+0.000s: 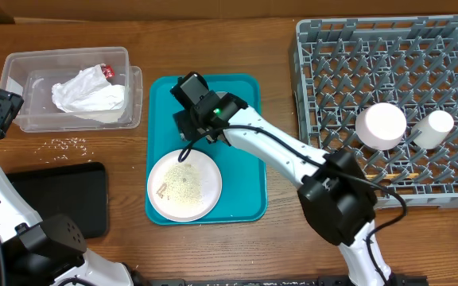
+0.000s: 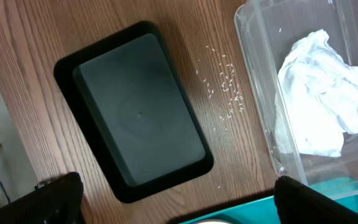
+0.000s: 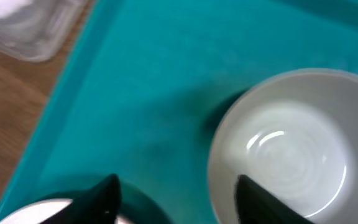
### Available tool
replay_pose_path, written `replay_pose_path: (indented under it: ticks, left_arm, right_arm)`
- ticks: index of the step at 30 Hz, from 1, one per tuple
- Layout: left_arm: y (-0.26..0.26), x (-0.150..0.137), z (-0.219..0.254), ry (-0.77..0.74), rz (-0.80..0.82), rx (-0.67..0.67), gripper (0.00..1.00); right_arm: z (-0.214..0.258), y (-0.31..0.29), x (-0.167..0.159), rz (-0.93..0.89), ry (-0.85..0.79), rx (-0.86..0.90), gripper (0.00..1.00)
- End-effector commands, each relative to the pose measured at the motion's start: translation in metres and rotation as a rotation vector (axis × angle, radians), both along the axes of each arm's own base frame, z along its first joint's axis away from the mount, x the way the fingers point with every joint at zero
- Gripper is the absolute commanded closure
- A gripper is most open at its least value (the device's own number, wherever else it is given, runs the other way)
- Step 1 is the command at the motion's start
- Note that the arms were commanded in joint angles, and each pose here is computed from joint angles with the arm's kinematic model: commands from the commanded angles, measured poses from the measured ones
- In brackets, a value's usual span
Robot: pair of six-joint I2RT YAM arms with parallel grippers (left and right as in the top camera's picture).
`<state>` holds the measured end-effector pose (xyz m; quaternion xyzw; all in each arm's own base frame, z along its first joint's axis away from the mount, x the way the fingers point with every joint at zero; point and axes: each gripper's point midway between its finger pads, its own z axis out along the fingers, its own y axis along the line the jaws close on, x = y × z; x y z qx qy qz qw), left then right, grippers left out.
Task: Sort waste into correct bins and load items into the dishwasher
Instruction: 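Grasp the white saucer rim with the right gripper and lift it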
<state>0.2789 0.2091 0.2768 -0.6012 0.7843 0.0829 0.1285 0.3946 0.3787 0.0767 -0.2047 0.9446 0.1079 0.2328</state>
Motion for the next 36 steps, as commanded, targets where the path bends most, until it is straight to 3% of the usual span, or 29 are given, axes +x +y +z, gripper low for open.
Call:
replay_pose_path:
  ticks: [1, 3, 10, 16, 19, 22, 31, 36]
  left_arm:
    - [0.001, 0.001, -0.003, 0.002, 0.02, -0.008, 0.0]
    - [0.001, 0.001, -0.003, 0.002, 0.02, -0.008, 0.0]
    - [0.001, 0.001, -0.003, 0.002, 0.02, -0.008, 0.0]
    - [0.001, 0.001, -0.003, 0.002, 0.02, -0.008, 0.0]
    - [0.001, 0.001, -0.003, 0.002, 0.02, -0.008, 0.0]
    - [0.001, 0.001, -0.003, 0.002, 0.02, -0.008, 0.0]
    - [0.001, 0.001, -0.003, 0.002, 0.02, -0.008, 0.0]
    - [0.001, 0.001, -0.003, 0.002, 0.02, -0.008, 0.0]
  right_arm:
    - [-0.014, -0.005, 0.009, -0.018, -0.004, -0.039, 0.5]
    - [-0.018, -0.005, 0.009, -0.018, 0.001, -0.044, 0.56]
    - [-0.025, -0.008, 0.009, -0.02, 0.003, -0.065, 0.61]
    - [-0.038, -0.014, 0.004, -0.022, 0.034, -0.103, 0.79]
    - [-0.03, -0.012, 0.006, -0.023, 0.022, -0.09, 0.82]
    - [-0.01, -0.01, 0.009, -0.03, 0.012, -0.075, 0.95]
    - [0.111, -0.043, 0.037, -0.14, -0.093, -0.01, 0.96]
    - [0.198, -0.14, 0.072, -0.345, -0.213, -0.006, 0.96]
